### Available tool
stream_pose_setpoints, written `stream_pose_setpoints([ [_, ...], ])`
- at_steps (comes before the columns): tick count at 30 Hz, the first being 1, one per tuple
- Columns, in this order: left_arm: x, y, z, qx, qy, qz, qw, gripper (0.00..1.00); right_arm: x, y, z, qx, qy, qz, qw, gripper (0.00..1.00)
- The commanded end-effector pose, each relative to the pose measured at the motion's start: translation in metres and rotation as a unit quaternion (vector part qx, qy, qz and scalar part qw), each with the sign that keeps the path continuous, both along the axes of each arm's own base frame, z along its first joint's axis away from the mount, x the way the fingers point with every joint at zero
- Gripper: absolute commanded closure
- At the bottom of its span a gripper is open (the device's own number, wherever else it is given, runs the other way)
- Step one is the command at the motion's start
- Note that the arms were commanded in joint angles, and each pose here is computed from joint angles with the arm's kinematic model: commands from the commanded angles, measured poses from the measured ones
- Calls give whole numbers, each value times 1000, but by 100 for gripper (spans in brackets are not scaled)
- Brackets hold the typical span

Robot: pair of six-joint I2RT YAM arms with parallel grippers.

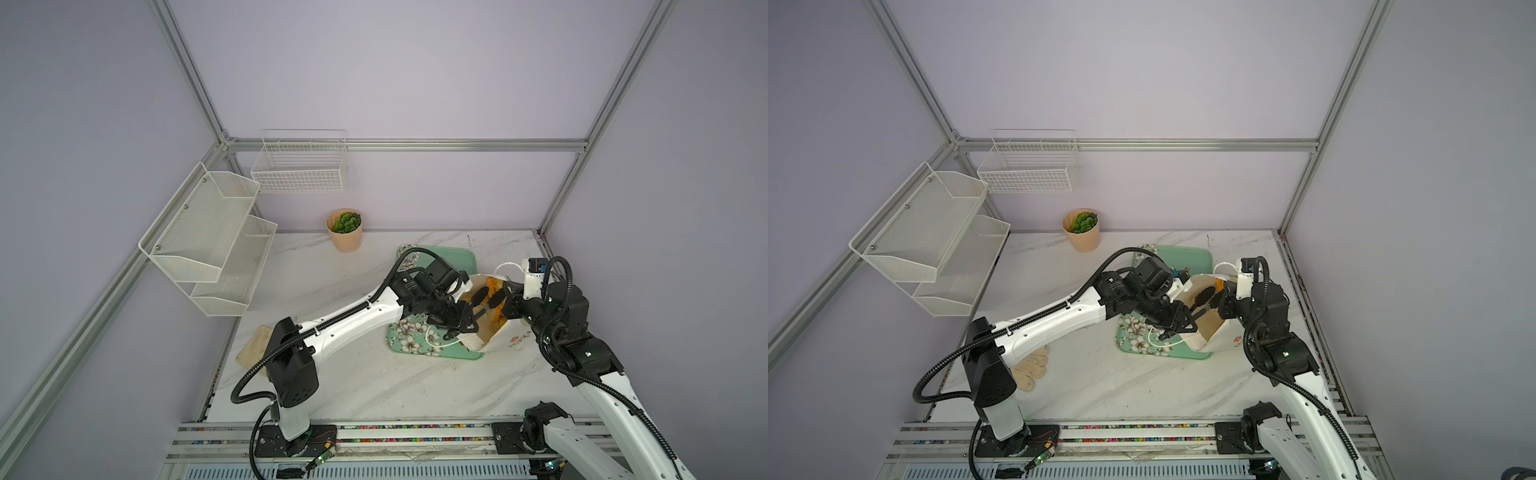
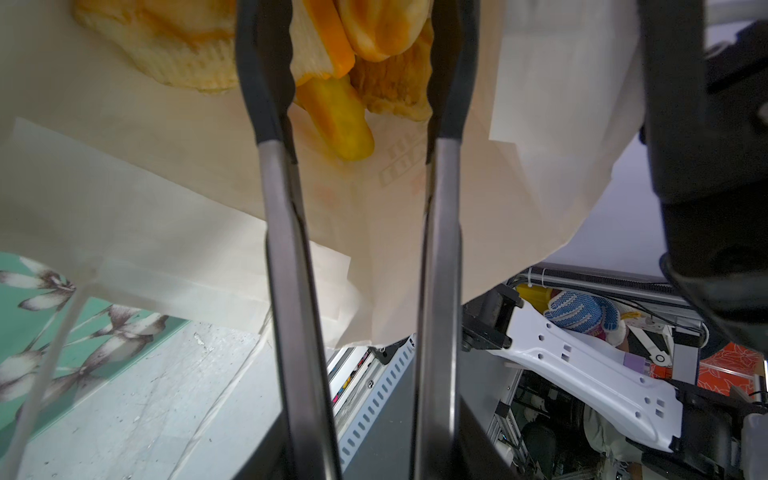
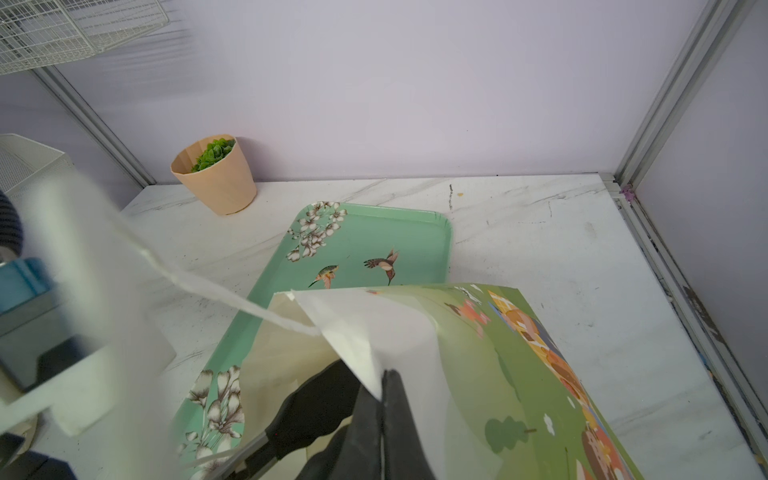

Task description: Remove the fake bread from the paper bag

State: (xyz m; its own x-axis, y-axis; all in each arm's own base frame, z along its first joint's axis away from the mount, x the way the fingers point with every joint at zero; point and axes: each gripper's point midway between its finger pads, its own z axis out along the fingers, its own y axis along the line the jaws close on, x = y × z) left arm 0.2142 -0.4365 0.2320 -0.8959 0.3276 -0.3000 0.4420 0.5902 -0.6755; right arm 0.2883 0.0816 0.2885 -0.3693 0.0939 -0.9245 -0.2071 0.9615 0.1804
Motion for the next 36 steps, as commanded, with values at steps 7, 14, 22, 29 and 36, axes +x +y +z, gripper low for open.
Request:
stream_pose_setpoints([
  [7, 11, -14, -2, -18, -4, 2, 1000, 62, 1, 5, -1, 8, -7, 11, 1000, 100],
  [14, 8, 0, 10, -20, -21, 17, 999, 89, 1, 2, 0, 4, -11, 5, 1000, 100],
  [22, -4, 24, 26, -34, -36, 35, 998, 95, 2, 2, 2, 7, -12, 2, 1000, 100],
  [29, -16, 49, 40, -43, -59, 44, 996, 95, 2, -2, 6, 10, -12, -11, 1000, 100],
  [36, -22, 69, 51, -50, -81, 57, 994, 95, 0, -5, 13, 14, -15, -18, 1000, 100],
])
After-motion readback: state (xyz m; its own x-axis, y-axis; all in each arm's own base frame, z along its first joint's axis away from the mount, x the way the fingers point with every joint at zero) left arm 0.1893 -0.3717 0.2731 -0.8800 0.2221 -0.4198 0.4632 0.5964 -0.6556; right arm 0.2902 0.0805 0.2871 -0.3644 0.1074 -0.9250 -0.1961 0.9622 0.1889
